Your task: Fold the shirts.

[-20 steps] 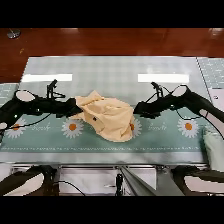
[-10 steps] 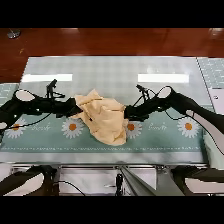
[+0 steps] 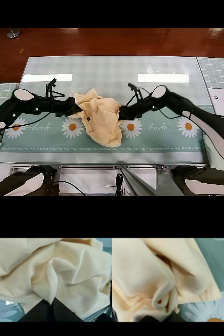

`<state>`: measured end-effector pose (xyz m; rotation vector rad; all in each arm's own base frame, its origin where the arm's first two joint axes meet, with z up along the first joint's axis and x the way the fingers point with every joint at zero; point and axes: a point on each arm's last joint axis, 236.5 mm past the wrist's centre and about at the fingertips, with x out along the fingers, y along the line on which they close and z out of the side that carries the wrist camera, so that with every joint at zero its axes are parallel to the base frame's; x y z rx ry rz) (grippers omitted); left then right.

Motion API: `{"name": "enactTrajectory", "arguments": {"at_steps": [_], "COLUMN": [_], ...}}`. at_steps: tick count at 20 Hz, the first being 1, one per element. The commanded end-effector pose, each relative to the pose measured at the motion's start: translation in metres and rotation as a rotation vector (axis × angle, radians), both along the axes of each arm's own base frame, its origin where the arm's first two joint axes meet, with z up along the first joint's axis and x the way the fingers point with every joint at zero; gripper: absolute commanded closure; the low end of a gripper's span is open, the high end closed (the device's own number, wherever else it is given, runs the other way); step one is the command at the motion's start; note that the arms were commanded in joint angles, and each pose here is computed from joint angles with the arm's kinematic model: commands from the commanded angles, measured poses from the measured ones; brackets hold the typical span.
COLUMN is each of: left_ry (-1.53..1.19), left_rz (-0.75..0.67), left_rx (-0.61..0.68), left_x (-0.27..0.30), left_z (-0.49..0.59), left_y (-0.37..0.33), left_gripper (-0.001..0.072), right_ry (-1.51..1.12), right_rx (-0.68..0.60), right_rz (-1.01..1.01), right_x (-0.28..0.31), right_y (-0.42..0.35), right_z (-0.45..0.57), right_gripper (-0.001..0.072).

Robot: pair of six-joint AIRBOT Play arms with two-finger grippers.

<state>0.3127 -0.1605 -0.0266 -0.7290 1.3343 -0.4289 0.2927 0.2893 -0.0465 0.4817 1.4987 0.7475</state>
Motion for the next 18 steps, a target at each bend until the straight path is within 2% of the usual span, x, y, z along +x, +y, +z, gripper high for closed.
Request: {"name": "enactTrajectory", "arguments": {"at_steps": [1,3,5,8,10,12,14,18], "left_ry": [-0.170,-0.467,-0.810,-1.232,-1.427,-1.530,-1.518,-1.300], "left_rz": [0.055,0.090,0.155,0.190,0.159,0.115,0.071,-0.182], "left_rx": [-0.049,-0.162,-0.240,-0.244,-0.168,-0.060,0.009,0.054], "left_x": [0.040,0.082,0.105,0.069,0.025,-0.015,-0.045,-0.099], "left_z": [0.060,0.170,0.305,0.477,0.542,0.567,0.561,0.498], "left_y": [0.005,0.001,0.005,0.017,0.021,0.021,0.018,-0.011], "left_gripper": [0.0684,0.0684,0.0684,0.0684,0.0684,0.0685,0.0684,0.0685], "right_ry": [-0.170,-0.408,-0.650,-0.979,-1.161,-1.269,-1.333,-1.378], "right_rx": [-0.023,-0.047,-0.040,-0.082,-0.075,-0.108,-0.168,-0.225], "right_rz": [-0.033,-0.146,-0.211,-0.191,-0.209,-0.198,-0.224,-0.244], "right_x": [0.056,0.117,0.144,0.110,0.067,0.018,-0.024,-0.090], "right_y": [-0.040,-0.082,-0.111,-0.135,-0.141,-0.149,-0.165,-0.181], "right_z": [0.072,0.169,0.280,0.419,0.481,0.507,0.516,0.514], "right_gripper": [0.0683,0.0683,0.0683,0.0683,0.0683,0.0683,0.0683,0.0683]}}
